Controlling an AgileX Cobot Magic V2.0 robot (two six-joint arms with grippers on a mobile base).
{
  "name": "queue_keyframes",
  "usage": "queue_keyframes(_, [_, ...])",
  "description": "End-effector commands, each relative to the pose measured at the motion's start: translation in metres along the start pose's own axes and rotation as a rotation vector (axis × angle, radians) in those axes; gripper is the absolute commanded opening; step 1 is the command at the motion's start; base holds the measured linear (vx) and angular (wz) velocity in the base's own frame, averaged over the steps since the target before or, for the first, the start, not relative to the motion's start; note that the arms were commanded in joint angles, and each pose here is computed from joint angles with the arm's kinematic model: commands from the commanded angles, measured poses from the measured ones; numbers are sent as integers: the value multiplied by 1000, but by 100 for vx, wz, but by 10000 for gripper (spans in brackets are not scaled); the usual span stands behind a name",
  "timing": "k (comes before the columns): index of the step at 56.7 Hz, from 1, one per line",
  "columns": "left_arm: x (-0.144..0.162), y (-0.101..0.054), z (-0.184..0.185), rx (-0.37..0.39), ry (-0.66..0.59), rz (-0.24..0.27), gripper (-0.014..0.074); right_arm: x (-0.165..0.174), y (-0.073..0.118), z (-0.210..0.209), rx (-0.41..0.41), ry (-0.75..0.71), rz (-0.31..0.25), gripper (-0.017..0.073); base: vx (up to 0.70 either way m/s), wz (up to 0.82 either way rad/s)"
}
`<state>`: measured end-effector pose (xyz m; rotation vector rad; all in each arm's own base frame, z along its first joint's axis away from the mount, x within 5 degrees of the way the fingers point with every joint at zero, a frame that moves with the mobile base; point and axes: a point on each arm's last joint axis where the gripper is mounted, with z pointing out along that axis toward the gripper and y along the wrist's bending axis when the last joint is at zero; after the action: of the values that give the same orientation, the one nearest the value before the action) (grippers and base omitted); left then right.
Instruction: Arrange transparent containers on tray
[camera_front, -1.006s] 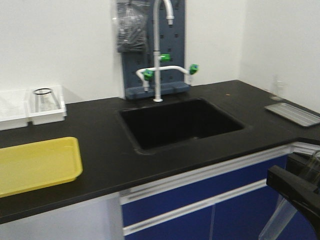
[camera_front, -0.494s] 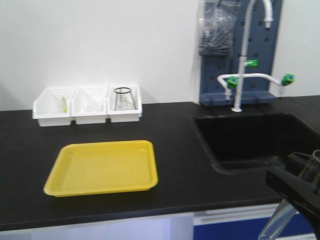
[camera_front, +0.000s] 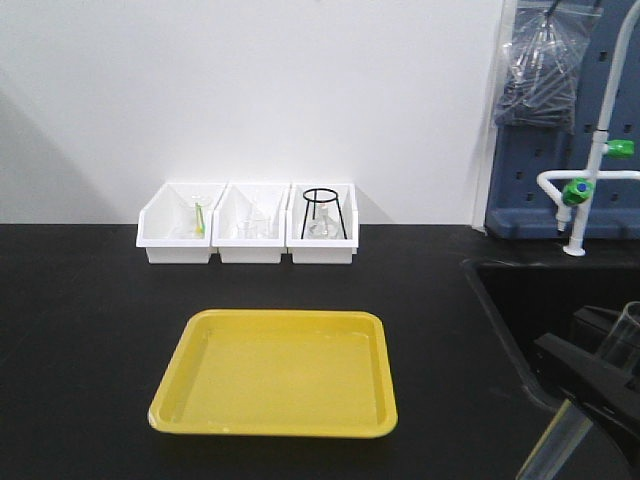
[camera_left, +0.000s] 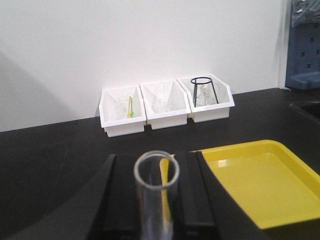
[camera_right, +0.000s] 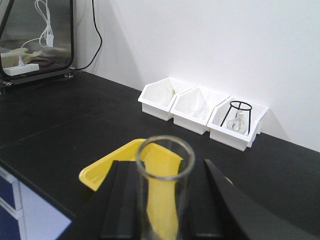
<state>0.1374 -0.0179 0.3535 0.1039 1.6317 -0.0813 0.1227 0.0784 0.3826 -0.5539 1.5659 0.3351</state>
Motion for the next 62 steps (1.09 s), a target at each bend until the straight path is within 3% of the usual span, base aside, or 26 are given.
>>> queue_keyframes(1, [-16,-3,-1,32,-103,-11,146,-18,-2,-4,12,-116,-10,-11,27,11])
queue_keyframes(62, [-16,-3,-1,32,-103,-11,146,-18,-2,-4,12,-116,-10,-11,25,1])
